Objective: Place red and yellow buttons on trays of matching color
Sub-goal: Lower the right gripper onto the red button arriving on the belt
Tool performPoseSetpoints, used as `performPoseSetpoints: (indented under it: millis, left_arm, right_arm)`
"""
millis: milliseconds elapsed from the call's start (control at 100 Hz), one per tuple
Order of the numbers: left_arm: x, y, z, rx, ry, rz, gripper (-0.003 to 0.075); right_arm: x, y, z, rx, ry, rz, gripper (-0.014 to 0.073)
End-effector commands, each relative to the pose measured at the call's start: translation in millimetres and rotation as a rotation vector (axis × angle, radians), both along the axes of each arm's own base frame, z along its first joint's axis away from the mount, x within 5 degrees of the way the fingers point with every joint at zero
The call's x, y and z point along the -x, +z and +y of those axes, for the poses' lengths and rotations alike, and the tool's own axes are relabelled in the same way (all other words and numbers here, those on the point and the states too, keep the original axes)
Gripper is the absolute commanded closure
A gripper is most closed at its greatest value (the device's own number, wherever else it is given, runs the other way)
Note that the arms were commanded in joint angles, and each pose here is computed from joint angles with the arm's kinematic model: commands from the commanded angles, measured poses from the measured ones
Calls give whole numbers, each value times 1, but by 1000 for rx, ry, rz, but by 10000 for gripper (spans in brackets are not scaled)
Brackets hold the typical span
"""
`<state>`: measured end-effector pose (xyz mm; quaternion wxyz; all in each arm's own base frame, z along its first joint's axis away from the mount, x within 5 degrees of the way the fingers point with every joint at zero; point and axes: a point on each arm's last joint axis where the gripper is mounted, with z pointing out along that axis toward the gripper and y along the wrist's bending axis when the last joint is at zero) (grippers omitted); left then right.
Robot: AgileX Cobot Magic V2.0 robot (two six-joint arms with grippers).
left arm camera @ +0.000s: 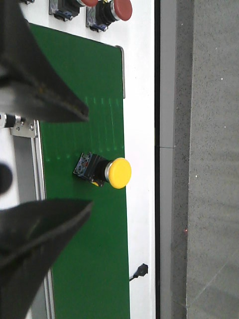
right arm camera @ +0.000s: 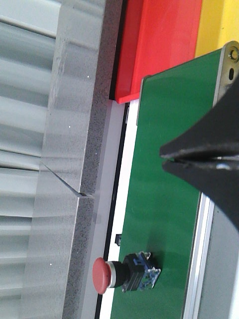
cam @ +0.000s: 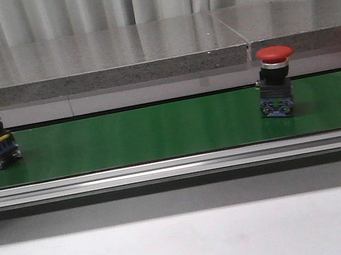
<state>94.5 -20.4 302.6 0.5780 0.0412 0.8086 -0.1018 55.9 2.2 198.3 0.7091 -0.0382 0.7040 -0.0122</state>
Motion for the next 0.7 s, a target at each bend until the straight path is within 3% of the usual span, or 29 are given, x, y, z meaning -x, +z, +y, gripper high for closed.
performPoseSetpoints:
  millis: [0, 130, 300, 460, 690]
  left_arm:
    - [3, 11, 1, 29, 13, -105, 553]
    - [4, 9, 1, 28, 12, -100, 742]
    - [3, 8, 1, 27, 8, -87, 739]
    - [4, 8, 1, 26, 7, -82, 739]
    - [4, 8, 1, 26, 7, -82, 739]
  right_arm:
    - [2, 16, -1, 11, -8, -142, 661]
    - [4, 24, -1, 6, -10, -213, 661]
    - [8, 47, -1, -103, -2, -237, 661]
    - [8, 81, 0, -163, 22, -171, 661]
    - [-18, 126, 7, -148, 61, 162, 661]
